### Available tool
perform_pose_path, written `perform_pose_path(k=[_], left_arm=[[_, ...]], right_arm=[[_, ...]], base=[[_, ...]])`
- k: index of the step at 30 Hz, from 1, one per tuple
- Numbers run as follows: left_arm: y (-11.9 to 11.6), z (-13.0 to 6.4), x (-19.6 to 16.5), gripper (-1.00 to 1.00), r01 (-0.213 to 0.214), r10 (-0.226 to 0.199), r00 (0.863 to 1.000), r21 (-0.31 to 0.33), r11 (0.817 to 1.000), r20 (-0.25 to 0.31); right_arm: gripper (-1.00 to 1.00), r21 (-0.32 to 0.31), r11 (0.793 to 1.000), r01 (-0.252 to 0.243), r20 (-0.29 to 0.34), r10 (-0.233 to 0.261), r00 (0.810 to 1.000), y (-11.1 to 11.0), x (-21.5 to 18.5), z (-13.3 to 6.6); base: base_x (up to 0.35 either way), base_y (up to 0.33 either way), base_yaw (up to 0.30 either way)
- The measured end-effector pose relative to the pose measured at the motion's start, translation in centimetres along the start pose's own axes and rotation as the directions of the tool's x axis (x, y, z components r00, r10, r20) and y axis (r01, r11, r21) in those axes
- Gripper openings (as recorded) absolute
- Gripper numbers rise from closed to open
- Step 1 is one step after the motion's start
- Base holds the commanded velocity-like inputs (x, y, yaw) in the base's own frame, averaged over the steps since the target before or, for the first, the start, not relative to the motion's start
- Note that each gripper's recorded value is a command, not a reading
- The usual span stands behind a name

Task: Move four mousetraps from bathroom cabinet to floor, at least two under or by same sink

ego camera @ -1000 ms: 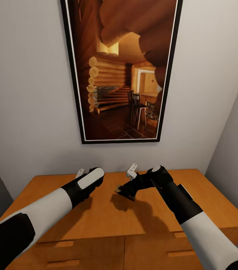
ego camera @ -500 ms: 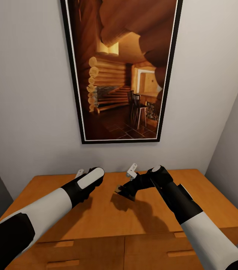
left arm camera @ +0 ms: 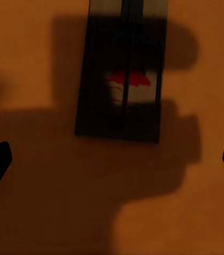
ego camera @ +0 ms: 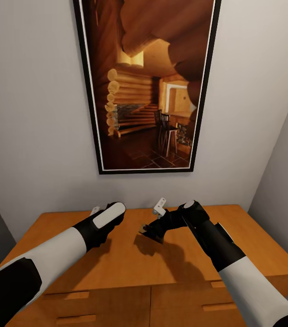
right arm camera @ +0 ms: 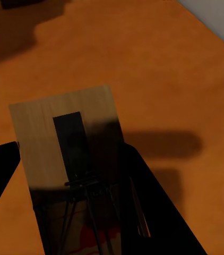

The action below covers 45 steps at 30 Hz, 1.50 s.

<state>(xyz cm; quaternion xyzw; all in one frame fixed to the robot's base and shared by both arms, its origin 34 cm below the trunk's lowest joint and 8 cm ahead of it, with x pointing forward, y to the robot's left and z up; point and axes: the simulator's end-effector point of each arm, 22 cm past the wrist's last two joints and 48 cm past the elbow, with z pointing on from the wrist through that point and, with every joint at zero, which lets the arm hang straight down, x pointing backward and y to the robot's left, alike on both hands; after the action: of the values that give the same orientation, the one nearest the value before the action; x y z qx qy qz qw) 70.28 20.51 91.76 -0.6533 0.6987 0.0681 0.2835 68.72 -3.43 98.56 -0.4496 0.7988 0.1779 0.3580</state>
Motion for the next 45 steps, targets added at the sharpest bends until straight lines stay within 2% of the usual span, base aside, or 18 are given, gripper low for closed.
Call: perform_pose_path(k=[10,18,45], left_arm=[[-0.2,0.0,0.0,1.0,0.002,-0.002,1.0,0.008,1.0,0.0],[-1.1,0.2,-0.8,1.0,0.01,-0.01,1.0,0.041,0.999,0.01],[-1.3,1.1,-2.8,1.0,0.028,-0.03,0.999,0.04,0.999,0.035]], right_arm=[[-1.0,0.0,1.0,0.001,0.001,-0.001,1.0,0.0,0.0,0.0],[-1.0,0.0,1.0,0.001,0.001,-0.001,1.0,0.0,0.0,0.0],[-1.0,0.0,1.0,0.0,0.0,0.0,1.0,0.0,0.0,0.0]], base=[[0.0,0.0,0.0],[0.0,0.0,0.0],[0.0,0.0,0.0]])
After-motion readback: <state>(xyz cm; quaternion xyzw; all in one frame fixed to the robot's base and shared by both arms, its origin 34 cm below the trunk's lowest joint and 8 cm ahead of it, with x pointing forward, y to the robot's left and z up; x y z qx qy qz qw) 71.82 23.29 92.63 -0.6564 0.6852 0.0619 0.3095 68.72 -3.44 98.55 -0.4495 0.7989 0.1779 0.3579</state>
